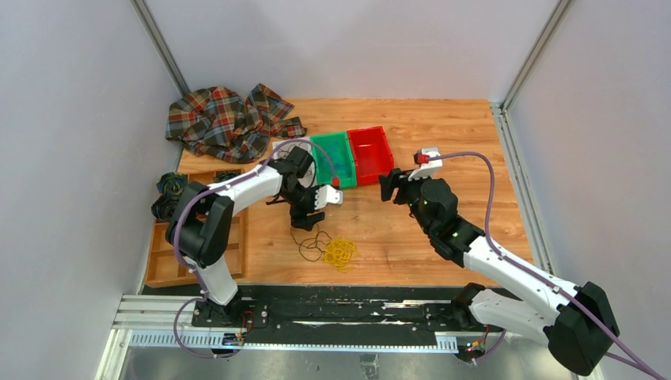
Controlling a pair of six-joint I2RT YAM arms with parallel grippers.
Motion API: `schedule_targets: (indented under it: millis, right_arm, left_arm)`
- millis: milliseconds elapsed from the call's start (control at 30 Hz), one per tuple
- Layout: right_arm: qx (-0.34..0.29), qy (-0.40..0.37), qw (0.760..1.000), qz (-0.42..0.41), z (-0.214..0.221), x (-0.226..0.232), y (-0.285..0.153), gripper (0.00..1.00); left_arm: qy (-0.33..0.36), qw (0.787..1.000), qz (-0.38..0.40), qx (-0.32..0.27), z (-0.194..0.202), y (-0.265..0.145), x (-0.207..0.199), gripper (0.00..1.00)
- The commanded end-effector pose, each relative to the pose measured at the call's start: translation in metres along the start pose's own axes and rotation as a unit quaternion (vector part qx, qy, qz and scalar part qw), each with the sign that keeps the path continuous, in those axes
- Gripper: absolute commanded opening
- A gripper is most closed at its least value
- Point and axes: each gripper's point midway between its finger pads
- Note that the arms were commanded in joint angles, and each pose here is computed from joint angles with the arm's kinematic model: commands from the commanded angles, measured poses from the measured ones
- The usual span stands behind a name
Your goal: Untangle the cables
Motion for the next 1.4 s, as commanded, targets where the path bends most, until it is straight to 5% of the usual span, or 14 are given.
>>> schedule_targets:
  millis: [0, 167, 233, 567, 800, 1067, 1367]
  right_arm:
    - [-0.009, 0.01, 1.0, -0.016, -0.006, 0.011, 0.002, 0.66]
    - [-0.022, 0.014, 0.999, -0.02, -0.016, 0.015, 0.003, 0.65]
    - [-0.028, 0.017, 0.999, -0.031, -0.022, 0.021, 0.003, 0.66]
    - [-0.043, 0.015, 0.994, -0.097, -0.036, 0.062, 0.012, 0.8]
    - [-0.044, -0.01, 0.972, -0.23, -0.04, 0.152, 0.012, 0.81]
    - [-0.012, 0.008, 0.948, -0.318, -0.018, 0.209, 0.01, 0.82]
    - [0.047, 0.024, 0.951, -0.305, 0.047, 0.215, 0.04, 0.82]
  left_arm:
    - [0.027, 0.999, -0.018, -0.008, -0.007, 0.006, 0.009, 0.56]
    - [0.016, 0.998, -0.06, -0.004, -0.025, -0.033, 0.014, 0.09]
    - [0.026, 0.996, -0.087, -0.017, -0.046, -0.068, 0.014, 0.01]
    - [0.002, 0.967, -0.231, -0.111, -0.145, -0.232, 0.001, 0.0]
    - [0.028, 0.931, -0.325, -0.163, -0.188, -0.311, 0.004, 0.01]
    - [0.053, 0.901, -0.394, -0.174, -0.211, -0.363, 0.017, 0.01]
    - [0.064, 0.892, -0.388, -0.224, -0.233, -0.381, -0.001, 0.0]
Point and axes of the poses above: each gripper's point midway between its finger pads, its own y axis out along the fingers, its own x axis along the line the jaws close on, z = x × y, and after that the axes turned 11 degrees about y, right-handed
